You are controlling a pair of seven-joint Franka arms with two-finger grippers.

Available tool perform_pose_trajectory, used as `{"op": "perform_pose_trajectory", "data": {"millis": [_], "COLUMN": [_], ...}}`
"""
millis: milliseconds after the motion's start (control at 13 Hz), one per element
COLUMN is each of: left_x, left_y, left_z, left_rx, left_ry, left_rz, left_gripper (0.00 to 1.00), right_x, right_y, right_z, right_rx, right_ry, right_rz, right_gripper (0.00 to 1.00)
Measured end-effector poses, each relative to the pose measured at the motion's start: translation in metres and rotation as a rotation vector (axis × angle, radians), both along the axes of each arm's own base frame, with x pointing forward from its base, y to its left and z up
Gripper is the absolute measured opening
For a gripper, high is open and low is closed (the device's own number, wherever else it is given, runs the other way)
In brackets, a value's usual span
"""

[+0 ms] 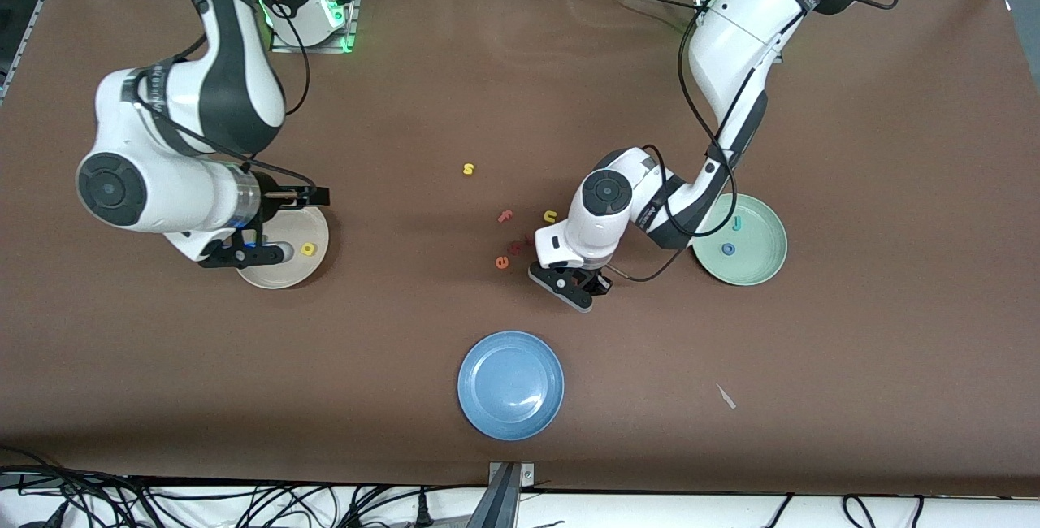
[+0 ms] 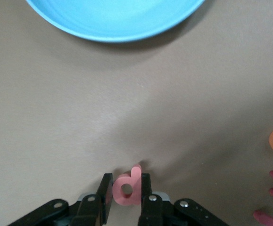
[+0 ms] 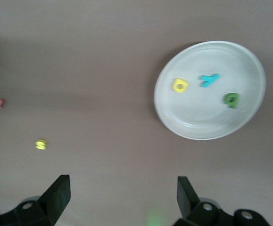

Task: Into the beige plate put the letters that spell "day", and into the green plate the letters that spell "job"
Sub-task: 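Raise the right gripper away while the left gripper carries pink a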

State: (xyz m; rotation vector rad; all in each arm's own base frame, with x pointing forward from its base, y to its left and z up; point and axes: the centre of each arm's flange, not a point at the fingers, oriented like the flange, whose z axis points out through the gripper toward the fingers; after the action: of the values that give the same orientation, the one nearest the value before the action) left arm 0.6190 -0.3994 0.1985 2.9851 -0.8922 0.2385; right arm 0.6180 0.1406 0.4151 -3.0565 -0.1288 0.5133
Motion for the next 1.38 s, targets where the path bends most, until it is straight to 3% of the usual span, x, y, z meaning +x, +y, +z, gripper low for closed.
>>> {"op": "perform_pose_trajectory", "data": {"millis": [231, 538, 615, 1077, 1385], "left_x": [0.013, 0.025, 0.026, 0.005, -0.041], "left_y": [0.026, 0.098, 0.119, 0.256, 0.274], "left_z": [0.038, 0.078, 0.084, 0.087, 0.054], "left_rx": [0.062, 0.190, 0.216, 0.274, 0.217], "left_ry": [0.040, 0.188, 0.232, 0.377, 0.414], "left_rz": [0.043, 0.103, 0.112, 0.120, 0.126], "left_gripper": [0.25, 0.25, 0.25, 0.25, 0.25], "right_x": [-0.001, -0.010, -0.016, -0.041, -0.044], "right_y": [-0.018, -0.056, -0.065, -0.083, -0.124], "right_z": [0.026, 0.118, 0.135, 0.178, 0.187], "right_rx": [-0.069, -0.079, -0.079, -0.094, -0.104], "right_ry": [-0.049, -0.242, -0.267, -0.324, -0.333], "right_rz": [0.099, 0.057, 0.042, 0.016, -0.031], "right_gripper": [1.00, 1.00, 1.00, 1.00, 1.00]}}
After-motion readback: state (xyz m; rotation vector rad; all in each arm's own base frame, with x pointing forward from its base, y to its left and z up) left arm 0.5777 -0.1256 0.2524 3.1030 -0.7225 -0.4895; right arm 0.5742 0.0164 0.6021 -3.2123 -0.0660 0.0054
